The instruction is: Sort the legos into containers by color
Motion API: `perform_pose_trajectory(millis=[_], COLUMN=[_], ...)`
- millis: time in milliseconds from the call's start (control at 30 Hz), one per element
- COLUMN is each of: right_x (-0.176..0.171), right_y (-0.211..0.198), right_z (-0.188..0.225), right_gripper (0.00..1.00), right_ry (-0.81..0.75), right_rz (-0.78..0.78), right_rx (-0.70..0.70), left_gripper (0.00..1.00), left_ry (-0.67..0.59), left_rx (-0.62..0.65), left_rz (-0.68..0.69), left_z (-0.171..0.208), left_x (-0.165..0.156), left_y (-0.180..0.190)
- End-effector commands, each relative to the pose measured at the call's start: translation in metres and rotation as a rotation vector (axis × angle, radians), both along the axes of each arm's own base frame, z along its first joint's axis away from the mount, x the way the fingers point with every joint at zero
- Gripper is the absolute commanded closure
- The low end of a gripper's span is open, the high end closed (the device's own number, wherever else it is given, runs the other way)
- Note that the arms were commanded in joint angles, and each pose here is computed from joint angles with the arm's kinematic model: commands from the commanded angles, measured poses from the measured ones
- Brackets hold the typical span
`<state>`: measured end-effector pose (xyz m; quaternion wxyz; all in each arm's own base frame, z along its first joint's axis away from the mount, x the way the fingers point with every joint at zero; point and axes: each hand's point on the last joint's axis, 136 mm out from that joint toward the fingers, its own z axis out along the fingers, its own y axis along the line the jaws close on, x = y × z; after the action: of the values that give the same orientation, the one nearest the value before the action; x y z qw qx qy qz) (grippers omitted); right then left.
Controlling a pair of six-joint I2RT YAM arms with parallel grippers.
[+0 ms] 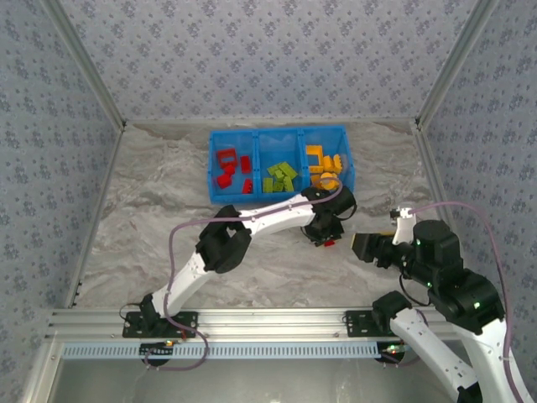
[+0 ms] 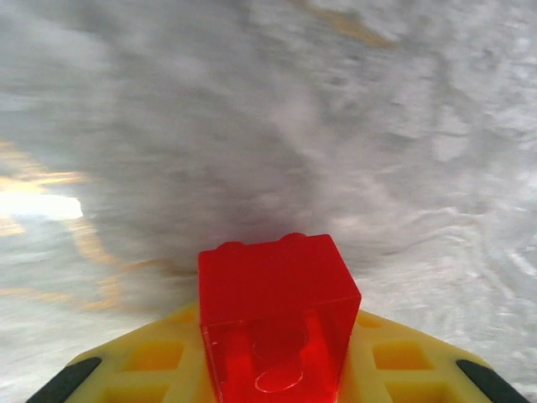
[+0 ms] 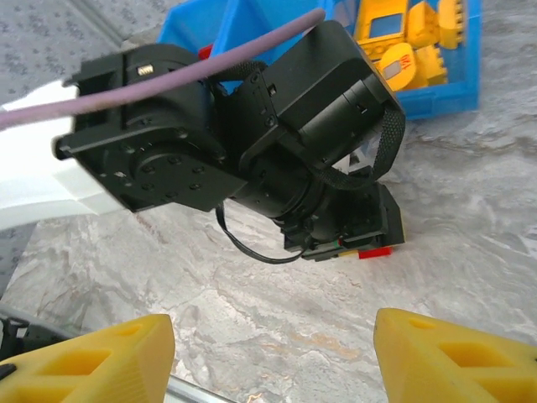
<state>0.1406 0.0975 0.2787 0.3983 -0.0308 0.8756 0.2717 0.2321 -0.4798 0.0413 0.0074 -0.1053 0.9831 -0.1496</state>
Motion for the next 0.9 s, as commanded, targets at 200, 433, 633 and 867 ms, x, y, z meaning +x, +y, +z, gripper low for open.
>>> perform_pose_trajectory(millis=[200,433,633,867], right_x=[0.01,0.026,0.029,0.045], right_y=[0.051,0.116,0.194,0.233], right_z=[-0.005,-0.018,-0.017,-0.031], right_gripper=[0.35,0.34,0.32,0.29], right_ry=[-0.068,-0.211,-0.482,-0.535], right_rz=[0.267,0.402,0.418,0.324], right_rx=[0.034,-0.137,-0.261,-0.302], left_gripper=[0.75,0.75,0.75,0.76], left_ry=[-0.229,-0.32,-0.359,-0.335], left_rx=[0.052,0.18,0.234,0.213], left_rz=[0.026,0.006,-0.032,-0.037], left_z=[0.103,0.13,0.13,0.101], left_x=[0.019,0.064,0.119,0.175], left_y=[0.137,0.243,0.285,0.29])
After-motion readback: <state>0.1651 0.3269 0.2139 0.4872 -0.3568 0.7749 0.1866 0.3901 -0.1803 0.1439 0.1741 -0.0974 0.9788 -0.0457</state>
